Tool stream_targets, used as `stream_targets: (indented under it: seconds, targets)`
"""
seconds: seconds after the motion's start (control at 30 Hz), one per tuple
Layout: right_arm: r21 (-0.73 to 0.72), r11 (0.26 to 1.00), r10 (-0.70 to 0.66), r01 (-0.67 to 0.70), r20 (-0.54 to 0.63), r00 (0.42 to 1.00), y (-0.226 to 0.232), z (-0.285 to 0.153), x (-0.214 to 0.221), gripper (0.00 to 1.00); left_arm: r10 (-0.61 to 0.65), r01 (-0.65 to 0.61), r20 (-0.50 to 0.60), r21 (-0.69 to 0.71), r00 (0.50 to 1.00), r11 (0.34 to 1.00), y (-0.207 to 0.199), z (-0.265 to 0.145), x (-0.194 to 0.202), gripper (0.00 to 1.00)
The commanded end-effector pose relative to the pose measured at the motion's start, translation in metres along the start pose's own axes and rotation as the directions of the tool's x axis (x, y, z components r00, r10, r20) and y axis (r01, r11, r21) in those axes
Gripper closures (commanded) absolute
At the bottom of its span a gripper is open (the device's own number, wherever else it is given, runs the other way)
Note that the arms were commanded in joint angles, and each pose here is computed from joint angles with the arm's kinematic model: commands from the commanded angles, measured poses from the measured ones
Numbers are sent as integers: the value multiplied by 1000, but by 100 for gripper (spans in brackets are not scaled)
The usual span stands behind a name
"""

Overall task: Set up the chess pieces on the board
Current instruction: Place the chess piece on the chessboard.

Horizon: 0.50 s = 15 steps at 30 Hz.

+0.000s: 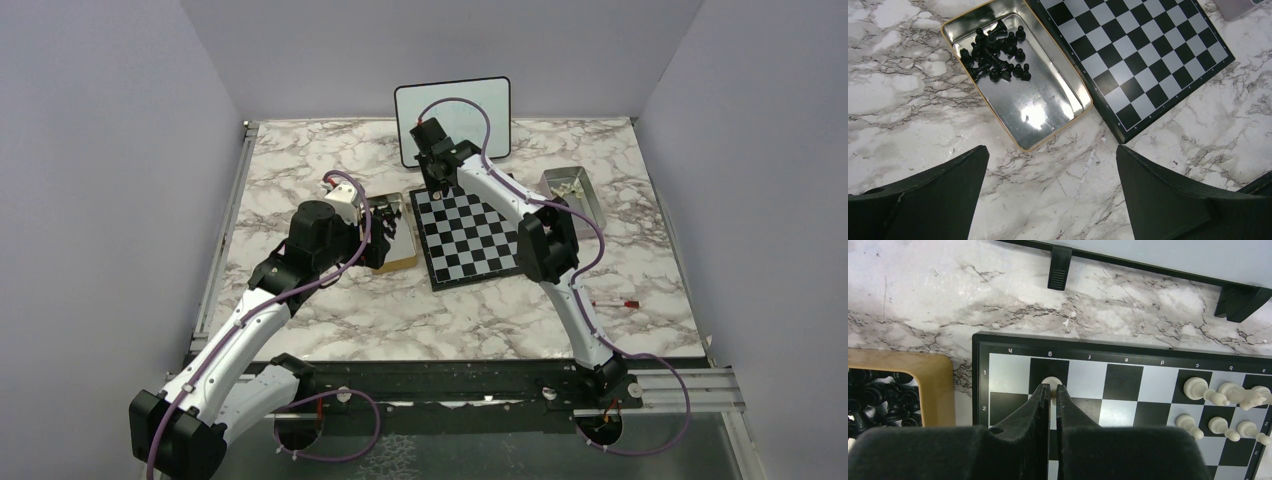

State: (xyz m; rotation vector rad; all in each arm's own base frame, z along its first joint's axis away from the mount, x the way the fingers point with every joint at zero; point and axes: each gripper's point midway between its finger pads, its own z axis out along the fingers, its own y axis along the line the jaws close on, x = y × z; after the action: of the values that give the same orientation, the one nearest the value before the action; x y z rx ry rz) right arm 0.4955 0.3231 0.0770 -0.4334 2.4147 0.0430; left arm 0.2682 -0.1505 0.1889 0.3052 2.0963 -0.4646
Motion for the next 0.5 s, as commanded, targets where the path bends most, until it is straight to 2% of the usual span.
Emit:
stream_targets:
  seconds: [0.0, 0.47]
  targets:
    - [10, 1000, 8, -8, 43, 999, 2, 5, -11, 88, 17, -17, 14, 1, 1000, 1000, -1, -2, -4, 1]
    - [1, 1000, 18, -18, 36, 999, 5, 10, -6, 85, 17, -17, 13, 4, 1000, 1000, -1, -2, -3, 1]
